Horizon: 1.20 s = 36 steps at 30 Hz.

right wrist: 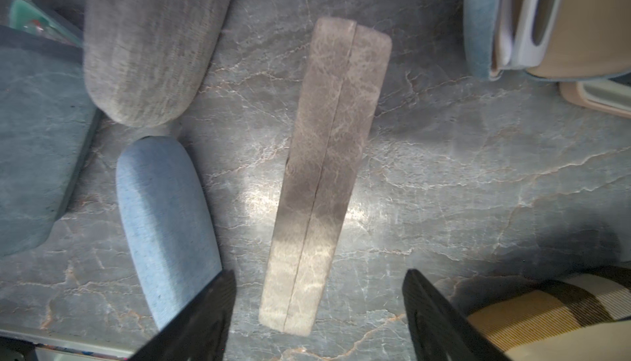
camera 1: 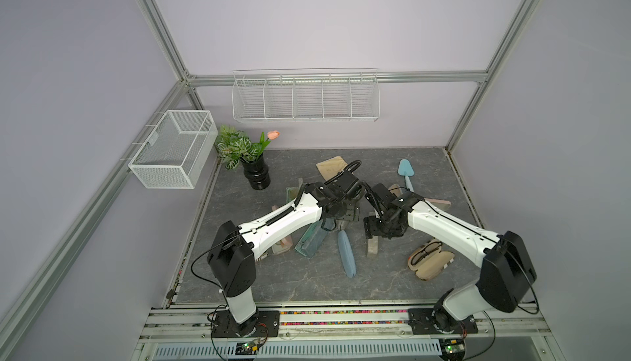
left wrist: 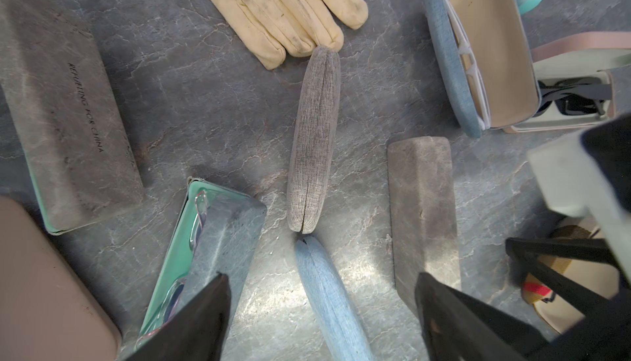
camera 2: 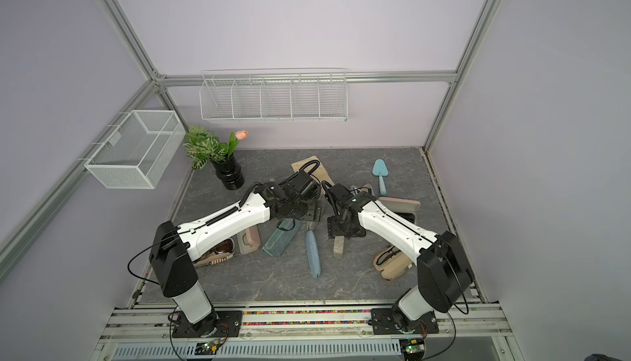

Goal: Close the glasses case
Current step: Pick up the glasses case at the center of the board.

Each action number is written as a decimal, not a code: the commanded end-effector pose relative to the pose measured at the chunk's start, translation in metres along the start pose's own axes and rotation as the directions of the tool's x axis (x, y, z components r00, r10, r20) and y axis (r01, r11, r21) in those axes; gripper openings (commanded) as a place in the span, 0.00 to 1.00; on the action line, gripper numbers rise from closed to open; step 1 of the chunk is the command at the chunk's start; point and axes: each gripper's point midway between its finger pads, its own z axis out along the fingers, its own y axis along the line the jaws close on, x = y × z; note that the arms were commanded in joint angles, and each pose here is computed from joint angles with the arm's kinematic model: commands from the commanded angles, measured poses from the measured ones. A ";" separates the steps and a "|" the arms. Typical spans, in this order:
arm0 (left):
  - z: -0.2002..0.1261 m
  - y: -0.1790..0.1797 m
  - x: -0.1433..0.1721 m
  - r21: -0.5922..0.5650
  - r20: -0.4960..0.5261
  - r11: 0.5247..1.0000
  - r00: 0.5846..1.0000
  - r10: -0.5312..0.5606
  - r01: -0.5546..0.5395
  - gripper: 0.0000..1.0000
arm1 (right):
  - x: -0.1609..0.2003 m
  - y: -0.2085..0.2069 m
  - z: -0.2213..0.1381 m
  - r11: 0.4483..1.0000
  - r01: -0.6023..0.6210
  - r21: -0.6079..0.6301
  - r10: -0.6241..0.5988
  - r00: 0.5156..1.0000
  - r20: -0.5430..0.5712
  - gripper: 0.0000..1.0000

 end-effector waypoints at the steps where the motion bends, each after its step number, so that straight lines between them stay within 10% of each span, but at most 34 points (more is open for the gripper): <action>1: -0.004 0.004 -0.005 -0.020 0.003 1.000 1.000 0.018 -0.018 0.85 | -0.003 0.005 0.012 1.000 0.003 -0.025 -0.004 1.000 -0.024 0.75; 19: 0.014 0.029 0.005 -0.040 -0.038 0.999 0.999 -0.028 0.026 0.85 | -0.014 0.008 0.039 0.999 -0.019 -0.035 0.017 0.998 -0.061 0.30; 28: 0.011 0.033 -0.001 -0.022 -0.026 0.999 0.999 -0.038 0.038 0.85 | -0.056 -0.020 -0.044 0.999 -0.045 0.028 0.040 0.989 0.139 0.24; 36: 0.009 0.029 -0.001 -0.002 -0.034 0.999 0.999 -0.034 0.034 0.85 | -0.073 -0.133 -0.128 0.936 -0.312 0.160 0.231 0.892 0.388 0.24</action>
